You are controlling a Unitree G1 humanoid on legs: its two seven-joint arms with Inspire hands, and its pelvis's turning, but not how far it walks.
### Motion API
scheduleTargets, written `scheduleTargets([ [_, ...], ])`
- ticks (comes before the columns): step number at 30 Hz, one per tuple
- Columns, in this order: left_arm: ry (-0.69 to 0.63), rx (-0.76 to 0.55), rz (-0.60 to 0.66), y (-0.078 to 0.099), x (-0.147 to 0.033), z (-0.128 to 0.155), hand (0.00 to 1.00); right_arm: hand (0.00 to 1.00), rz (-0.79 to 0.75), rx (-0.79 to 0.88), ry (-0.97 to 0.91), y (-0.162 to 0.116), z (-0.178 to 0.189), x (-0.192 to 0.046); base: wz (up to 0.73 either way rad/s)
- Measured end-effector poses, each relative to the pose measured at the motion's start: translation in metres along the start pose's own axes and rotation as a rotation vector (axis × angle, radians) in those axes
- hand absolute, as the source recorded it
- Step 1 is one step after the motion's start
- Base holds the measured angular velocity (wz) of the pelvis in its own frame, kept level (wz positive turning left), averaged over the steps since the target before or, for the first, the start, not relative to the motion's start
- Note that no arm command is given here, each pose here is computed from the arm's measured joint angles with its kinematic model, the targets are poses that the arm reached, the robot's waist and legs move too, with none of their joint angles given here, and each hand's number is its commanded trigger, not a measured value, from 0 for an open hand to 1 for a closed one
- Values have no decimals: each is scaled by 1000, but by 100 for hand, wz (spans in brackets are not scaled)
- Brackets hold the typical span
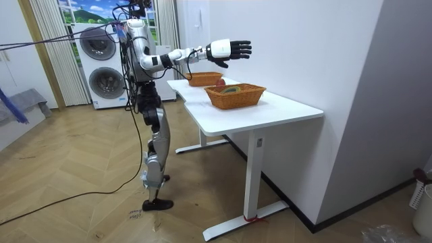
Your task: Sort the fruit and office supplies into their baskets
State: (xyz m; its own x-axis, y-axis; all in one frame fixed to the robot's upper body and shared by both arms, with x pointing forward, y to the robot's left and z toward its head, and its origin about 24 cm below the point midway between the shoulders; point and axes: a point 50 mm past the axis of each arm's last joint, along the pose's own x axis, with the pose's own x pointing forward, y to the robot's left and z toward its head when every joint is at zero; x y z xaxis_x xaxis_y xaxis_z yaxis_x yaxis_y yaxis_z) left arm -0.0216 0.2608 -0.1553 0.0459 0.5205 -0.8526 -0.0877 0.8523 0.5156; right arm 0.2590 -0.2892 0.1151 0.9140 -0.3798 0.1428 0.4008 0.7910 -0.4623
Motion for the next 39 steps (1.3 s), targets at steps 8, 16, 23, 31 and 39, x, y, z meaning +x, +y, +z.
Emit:
scheduleTargets([
  [8,-8,-2,-6,0,0,1,0,0,51,-7,-167,8,42,8,0],
  [16,-8,1,-42,-1,1,6,0,0,149,-29,-264,22,71,15,0],
  [23,-20,4,-41,1,2,12,0,0,199,-84,-335,25,90,17,2],
  [31,-41,11,-7,14,5,17,0,0,276,-122,-367,35,101,23,10],
  [39,-63,8,4,17,5,22,0,0,455,-131,-246,57,78,29,6],
])
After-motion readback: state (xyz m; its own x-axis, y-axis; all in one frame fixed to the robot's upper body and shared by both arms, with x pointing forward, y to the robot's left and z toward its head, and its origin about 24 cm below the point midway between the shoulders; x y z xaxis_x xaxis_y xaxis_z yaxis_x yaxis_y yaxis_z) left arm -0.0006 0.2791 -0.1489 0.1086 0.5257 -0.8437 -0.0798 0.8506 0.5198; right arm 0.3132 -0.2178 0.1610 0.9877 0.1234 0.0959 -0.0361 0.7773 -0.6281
